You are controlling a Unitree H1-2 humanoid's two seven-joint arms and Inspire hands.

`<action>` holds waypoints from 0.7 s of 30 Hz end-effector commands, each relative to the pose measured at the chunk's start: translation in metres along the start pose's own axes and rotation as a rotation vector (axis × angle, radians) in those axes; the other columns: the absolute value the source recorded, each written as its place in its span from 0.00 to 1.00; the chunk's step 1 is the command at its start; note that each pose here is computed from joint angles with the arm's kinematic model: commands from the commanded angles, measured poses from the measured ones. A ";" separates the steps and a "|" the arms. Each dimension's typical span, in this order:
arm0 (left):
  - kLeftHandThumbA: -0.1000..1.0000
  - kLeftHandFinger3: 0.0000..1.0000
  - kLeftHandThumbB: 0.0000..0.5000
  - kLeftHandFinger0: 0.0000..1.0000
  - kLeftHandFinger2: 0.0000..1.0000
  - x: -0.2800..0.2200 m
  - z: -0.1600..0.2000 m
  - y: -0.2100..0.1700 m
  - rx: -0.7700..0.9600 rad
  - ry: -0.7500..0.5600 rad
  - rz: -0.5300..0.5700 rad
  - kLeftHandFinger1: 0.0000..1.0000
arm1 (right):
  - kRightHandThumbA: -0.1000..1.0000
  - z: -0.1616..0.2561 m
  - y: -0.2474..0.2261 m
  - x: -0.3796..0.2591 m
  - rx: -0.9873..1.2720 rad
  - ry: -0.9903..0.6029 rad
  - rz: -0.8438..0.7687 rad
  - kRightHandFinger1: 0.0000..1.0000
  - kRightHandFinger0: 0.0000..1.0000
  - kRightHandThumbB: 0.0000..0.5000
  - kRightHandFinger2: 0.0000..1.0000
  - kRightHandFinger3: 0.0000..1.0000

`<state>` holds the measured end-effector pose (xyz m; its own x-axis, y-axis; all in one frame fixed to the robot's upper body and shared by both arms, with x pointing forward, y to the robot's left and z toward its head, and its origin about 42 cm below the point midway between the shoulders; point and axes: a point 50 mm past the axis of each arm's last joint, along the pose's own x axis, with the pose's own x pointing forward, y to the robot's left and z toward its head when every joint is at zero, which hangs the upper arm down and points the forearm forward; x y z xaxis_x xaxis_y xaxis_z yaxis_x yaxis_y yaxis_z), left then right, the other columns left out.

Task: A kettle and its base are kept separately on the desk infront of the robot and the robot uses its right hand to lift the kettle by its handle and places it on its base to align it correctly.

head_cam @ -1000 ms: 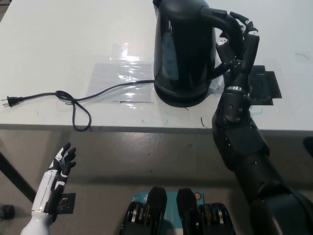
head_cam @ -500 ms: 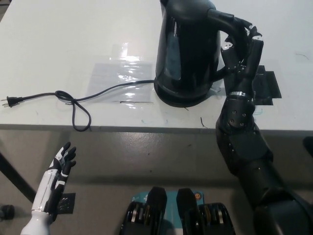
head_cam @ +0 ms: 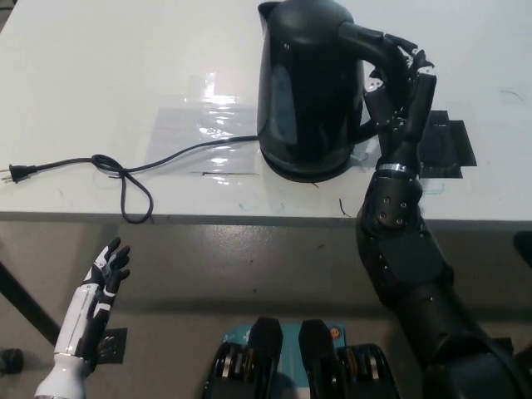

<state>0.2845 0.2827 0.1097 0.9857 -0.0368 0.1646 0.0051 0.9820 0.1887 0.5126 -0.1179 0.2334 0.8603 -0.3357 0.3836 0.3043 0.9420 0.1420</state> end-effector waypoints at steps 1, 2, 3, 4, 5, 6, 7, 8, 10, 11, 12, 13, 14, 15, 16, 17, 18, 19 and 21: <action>0.93 1.00 0.41 1.00 1.00 0.006 0.010 0.009 0.014 -0.060 -0.009 1.00 | 0.00 0.014 0.033 -0.006 -0.010 -0.058 0.066 0.09 0.00 0.23 0.48 0.65; 0.93 1.00 0.41 1.00 1.00 0.006 0.010 0.009 0.014 -0.060 -0.009 1.00 | 0.00 0.014 0.033 -0.006 -0.010 -0.058 0.066 0.09 0.00 0.23 0.48 0.65; 0.93 1.00 0.40 1.00 1.00 0.006 0.010 0.009 0.012 -0.061 -0.008 1.00 | 0.00 0.014 0.035 -0.007 -0.020 -0.060 0.070 0.10 0.00 0.24 0.49 0.65; 0.93 1.00 0.40 1.00 1.00 0.006 0.010 0.009 0.011 -0.060 -0.008 1.00 | 0.00 0.014 0.037 -0.007 -0.031 -0.065 0.074 0.10 0.00 0.22 0.50 0.65; 0.92 1.00 0.39 1.00 1.00 0.006 0.010 0.009 0.010 -0.060 -0.008 1.00 | 0.00 0.014 0.038 -0.007 -0.046 -0.072 0.076 0.11 0.00 0.23 0.50 0.65; 0.92 1.00 0.39 1.00 1.00 0.006 0.010 0.009 0.010 -0.060 -0.008 1.00 | 0.00 0.014 0.038 -0.007 -0.046 -0.072 0.076 0.11 0.00 0.23 0.50 0.65; 0.92 1.00 0.39 1.00 1.00 0.007 0.011 0.008 0.009 -0.061 -0.008 1.00 | 0.00 0.014 0.039 -0.007 -0.056 -0.076 0.078 0.11 0.00 0.24 0.50 0.65; 0.92 1.00 0.39 1.00 1.00 0.007 0.011 0.009 0.008 -0.062 -0.009 1.00 | 0.00 0.014 0.040 -0.006 -0.066 -0.079 0.079 0.12 0.00 0.24 0.50 0.66; 0.92 1.00 0.39 1.00 1.00 0.007 0.012 0.009 0.009 -0.062 -0.009 1.00 | 0.00 0.014 0.040 -0.004 -0.081 -0.083 0.079 0.12 0.00 0.24 0.50 0.66; 0.92 1.00 0.40 1.00 1.00 0.007 0.012 0.009 0.009 -0.061 -0.008 1.00 | 0.00 0.013 0.039 -0.004 -0.087 -0.084 0.078 0.12 0.00 0.24 0.51 0.66; 0.92 1.00 0.40 1.00 1.00 0.007 0.012 0.009 0.009 -0.061 -0.008 1.00 | 0.00 0.013 0.039 -0.004 -0.087 -0.084 0.078 0.12 0.00 0.24 0.51 0.66; 0.92 1.00 0.41 1.00 1.00 0.007 0.011 0.010 0.010 -0.060 -0.006 1.00 | 0.00 0.013 0.038 -0.003 -0.089 -0.084 0.078 0.13 0.00 0.25 0.52 0.67; 0.93 1.00 0.41 1.00 1.00 0.007 0.011 0.010 0.012 -0.061 -0.005 1.00 | 0.00 0.012 0.035 -0.002 -0.102 -0.090 0.079 0.19 0.03 0.28 0.57 0.72; 0.93 1.00 0.41 1.00 1.00 0.006 0.011 0.010 0.014 -0.062 -0.005 1.00 | 0.00 0.011 0.033 -0.001 -0.112 -0.094 0.080 0.20 0.04 0.29 0.58 0.73; 0.93 1.00 0.41 1.00 1.00 0.006 0.011 0.011 0.015 -0.062 -0.005 1.00 | 0.00 0.011 0.032 -0.001 -0.118 -0.098 0.080 0.20 0.04 0.29 0.58 0.73; 0.93 1.00 0.40 1.00 1.00 0.006 0.011 0.011 0.012 -0.063 -0.008 1.00 | 0.43 0.007 0.028 0.000 -0.136 -0.095 0.119 0.76 0.51 0.77 1.00 1.00; 0.93 1.00 0.40 1.00 1.00 0.006 0.011 0.011 0.012 -0.063 -0.008 1.00 | 0.43 0.007 0.028 0.000 -0.136 -0.095 0.119 0.76 0.51 0.77 1.00 1.00; 0.93 1.00 0.39 1.00 1.00 0.006 0.011 0.011 0.010 -0.066 -0.009 1.00 | 0.57 0.003 0.023 0.001 -0.139 -0.079 0.190 1.00 0.96 0.88 1.00 1.00; 0.93 1.00 0.39 1.00 1.00 0.006 0.010 0.011 0.006 -0.065 -0.009 1.00 | 0.70 -0.002 0.017 0.003 -0.144 -0.057 0.283 1.00 1.00 0.98 1.00 1.00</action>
<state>0.2847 0.2825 0.1099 0.9854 -0.0444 0.1641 0.0127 0.9818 0.1896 0.5122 -0.1021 0.2263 0.8589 -0.2955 0.4184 0.3124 0.9495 0.0295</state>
